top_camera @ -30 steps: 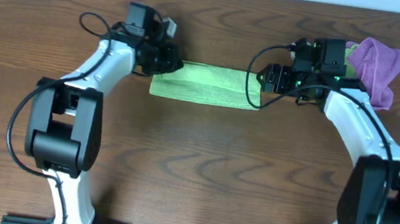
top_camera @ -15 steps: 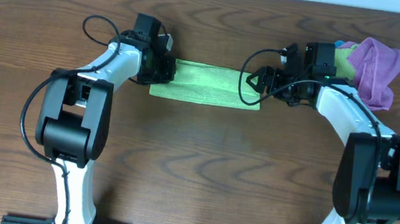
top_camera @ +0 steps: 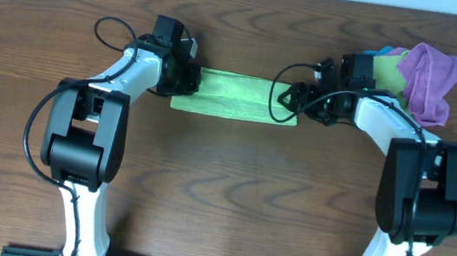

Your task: Fold the cloth

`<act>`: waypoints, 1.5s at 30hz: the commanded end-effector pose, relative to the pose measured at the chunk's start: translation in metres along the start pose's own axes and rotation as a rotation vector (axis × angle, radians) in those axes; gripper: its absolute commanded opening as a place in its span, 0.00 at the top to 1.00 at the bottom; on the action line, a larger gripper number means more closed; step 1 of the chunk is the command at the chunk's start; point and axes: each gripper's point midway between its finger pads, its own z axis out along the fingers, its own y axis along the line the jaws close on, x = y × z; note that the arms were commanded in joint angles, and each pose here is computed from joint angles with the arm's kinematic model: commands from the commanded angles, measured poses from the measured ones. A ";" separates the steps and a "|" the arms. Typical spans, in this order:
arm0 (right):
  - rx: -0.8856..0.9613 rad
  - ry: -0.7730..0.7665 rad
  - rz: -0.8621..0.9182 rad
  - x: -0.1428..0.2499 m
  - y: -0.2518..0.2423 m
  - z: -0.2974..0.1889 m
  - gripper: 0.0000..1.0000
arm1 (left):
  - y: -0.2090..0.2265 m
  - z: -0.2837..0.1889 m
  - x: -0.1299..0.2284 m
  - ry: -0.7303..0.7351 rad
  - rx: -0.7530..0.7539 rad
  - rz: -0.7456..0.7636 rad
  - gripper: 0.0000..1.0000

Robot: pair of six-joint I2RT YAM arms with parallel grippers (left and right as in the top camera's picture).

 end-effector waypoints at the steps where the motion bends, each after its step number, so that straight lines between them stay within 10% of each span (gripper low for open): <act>1: -0.005 0.042 0.011 0.013 0.001 0.018 0.23 | 0.013 0.015 0.007 0.032 -0.043 -0.012 0.94; 7: -0.020 0.047 -0.011 0.017 0.010 0.036 0.39 | 0.013 0.015 0.007 0.032 -0.043 -0.018 0.94; 13: -0.001 -0.003 -0.047 0.004 0.012 0.037 0.99 | 0.014 0.014 0.009 0.042 -0.046 -0.022 0.94; 45: -0.129 -0.186 -0.338 -0.027 0.165 -0.003 0.99 | 0.010 0.012 0.006 0.037 -0.035 -0.039 0.94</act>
